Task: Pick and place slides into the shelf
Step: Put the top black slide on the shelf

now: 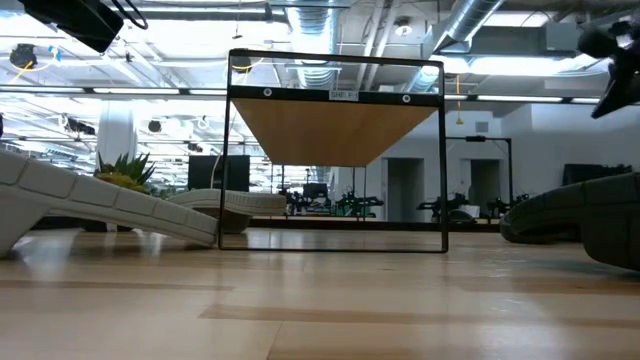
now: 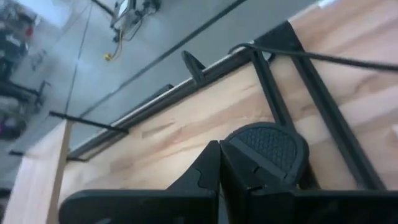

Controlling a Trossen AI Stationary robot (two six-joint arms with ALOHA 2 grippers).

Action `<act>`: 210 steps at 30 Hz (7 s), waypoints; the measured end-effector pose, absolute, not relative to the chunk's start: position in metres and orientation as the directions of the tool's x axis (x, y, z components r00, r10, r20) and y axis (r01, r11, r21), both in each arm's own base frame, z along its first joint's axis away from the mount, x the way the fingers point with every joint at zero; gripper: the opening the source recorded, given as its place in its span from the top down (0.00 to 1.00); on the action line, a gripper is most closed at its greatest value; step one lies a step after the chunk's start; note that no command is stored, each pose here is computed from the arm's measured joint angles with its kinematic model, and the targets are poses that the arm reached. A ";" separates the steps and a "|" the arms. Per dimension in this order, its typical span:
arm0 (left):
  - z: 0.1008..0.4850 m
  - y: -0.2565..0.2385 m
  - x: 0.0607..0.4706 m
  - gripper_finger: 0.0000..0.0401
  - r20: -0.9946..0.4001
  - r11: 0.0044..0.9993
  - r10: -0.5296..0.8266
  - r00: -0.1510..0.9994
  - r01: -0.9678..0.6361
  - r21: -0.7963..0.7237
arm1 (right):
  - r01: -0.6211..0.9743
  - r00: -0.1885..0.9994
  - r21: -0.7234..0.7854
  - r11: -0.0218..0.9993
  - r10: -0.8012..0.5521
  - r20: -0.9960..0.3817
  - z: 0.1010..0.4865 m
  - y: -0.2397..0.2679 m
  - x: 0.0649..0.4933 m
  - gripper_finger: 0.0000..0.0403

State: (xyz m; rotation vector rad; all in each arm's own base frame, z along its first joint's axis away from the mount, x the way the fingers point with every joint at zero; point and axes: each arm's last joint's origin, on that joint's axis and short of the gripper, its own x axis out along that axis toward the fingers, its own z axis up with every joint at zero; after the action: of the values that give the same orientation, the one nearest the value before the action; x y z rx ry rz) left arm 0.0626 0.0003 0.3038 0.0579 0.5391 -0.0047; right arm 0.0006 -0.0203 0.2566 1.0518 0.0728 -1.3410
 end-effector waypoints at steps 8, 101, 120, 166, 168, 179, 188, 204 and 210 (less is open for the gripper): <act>0.304 0.000 0.063 1.00 -0.513 0.998 0.011 0.858 0.020 0.054 | 0.705 0.306 0.670 -0.232 -0.753 -0.582 0.227 -0.022 0.008 1.00; 0.304 0.000 0.063 1.00 -0.513 0.998 0.010 0.858 0.020 0.054 | -0.017 0.971 -0.027 0.999 0.023 0.237 0.382 0.000 -0.109 1.00; 0.304 0.000 0.063 1.00 -0.513 0.998 0.011 0.858 0.020 0.054 | 0.222 0.974 -0.481 0.848 -0.212 0.075 0.361 -0.007 0.056 1.00; 0.304 0.000 0.063 1.00 -0.513 0.998 0.011 0.858 0.020 0.054 | 0.584 0.598 0.060 0.810 -0.378 -0.707 0.306 -0.148 0.071 1.00; 0.304 0.000 0.063 1.00 -0.513 0.998 0.011 0.858 0.020 0.054 | 0.573 0.613 0.077 0.816 -0.364 -0.702 0.306 -0.147 0.072 1.00; 0.304 0.000 0.063 1.00 -0.513 0.998 0.011 0.858 0.020 0.054 | 0.593 0.621 0.089 0.801 -0.383 -0.684 0.308 -0.147 0.079 1.00; 0.304 0.000 0.063 1.00 -0.513 0.998 0.010 0.858 0.020 0.054 | 0.666 0.530 0.017 0.746 -0.457 -0.714 0.301 -0.144 0.090 1.00; 0.304 0.000 0.063 1.00 -0.513 0.998 0.011 0.858 0.020 0.054 | 0.806 0.266 0.026 0.591 -0.323 -0.908 0.282 -0.128 0.076 1.00; 0.304 0.000 0.063 1.00 -0.513 0.998 0.011 0.858 0.020 0.054 | 0.842 0.122 -0.068 0.535 -0.311 -0.943 0.279 -0.122 0.069 1.00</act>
State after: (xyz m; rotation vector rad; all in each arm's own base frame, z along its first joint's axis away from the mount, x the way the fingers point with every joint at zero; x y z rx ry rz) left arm 0.0626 0.0003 0.3038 0.0579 0.5392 -0.0048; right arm 0.0689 -0.1223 0.2788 0.5669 1.1593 -0.9102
